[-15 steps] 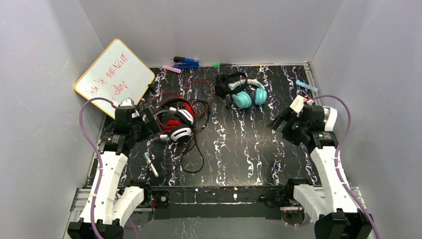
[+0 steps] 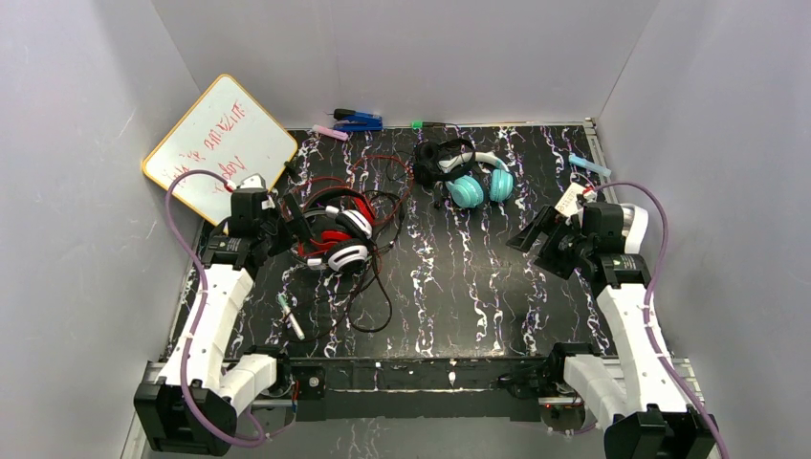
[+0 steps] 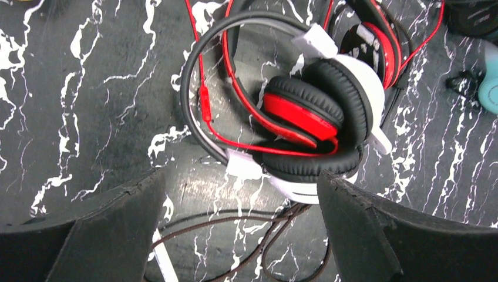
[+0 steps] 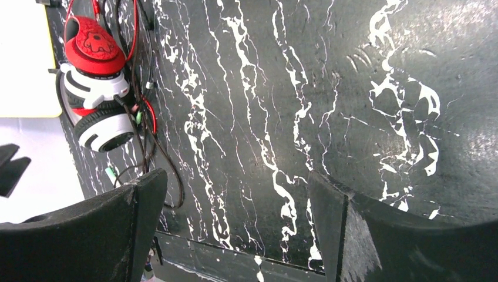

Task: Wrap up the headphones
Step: Pick up the headphones from the center of the board.

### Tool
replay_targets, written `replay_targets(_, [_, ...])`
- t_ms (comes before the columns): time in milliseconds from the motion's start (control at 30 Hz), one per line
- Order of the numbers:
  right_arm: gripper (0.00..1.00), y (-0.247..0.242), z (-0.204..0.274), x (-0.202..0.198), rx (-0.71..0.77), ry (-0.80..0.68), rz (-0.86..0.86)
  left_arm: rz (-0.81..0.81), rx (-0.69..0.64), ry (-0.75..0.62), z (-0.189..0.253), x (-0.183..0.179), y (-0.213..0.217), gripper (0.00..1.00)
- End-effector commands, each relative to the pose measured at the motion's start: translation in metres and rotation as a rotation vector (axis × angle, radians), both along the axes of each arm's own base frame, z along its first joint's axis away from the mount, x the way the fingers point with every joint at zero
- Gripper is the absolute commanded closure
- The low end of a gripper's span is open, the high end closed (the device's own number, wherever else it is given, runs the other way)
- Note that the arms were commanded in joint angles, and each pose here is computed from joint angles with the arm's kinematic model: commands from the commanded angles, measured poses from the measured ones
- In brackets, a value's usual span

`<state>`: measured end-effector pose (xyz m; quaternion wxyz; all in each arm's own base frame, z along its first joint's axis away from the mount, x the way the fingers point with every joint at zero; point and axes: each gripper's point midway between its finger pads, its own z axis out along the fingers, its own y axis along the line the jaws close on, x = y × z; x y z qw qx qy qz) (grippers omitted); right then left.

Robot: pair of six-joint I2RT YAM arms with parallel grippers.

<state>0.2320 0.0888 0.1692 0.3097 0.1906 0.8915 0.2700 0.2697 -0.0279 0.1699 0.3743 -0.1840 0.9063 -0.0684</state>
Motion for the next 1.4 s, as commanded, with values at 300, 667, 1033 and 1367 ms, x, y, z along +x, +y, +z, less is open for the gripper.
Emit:
replay_targets(300, [0.04, 0.018, 0.009, -0.008, 0.049, -0.075, 0.112, 0.152, 0.069, -0.088, -0.022, 0.037, 0.024, 0.18])
replay_targets(667, [0.04, 0.023, 0.020, -0.007, 0.024, -0.090, 0.149, 0.228, 0.077, 0.012, -0.068, 0.046, 0.037, 0.20])
replay_targets(1033, [0.04, 0.024, 0.018, -0.007, 0.015, -0.088, 0.150, 0.227, -0.025, 0.247, -0.120, 0.051, 0.045, 0.37])
replay_targets(1367, [0.04, 0.025, 0.025, -0.006, 0.020, -0.082, 0.153, 0.215, 0.036, 0.256, -0.103, 0.049, 0.055, 1.00])
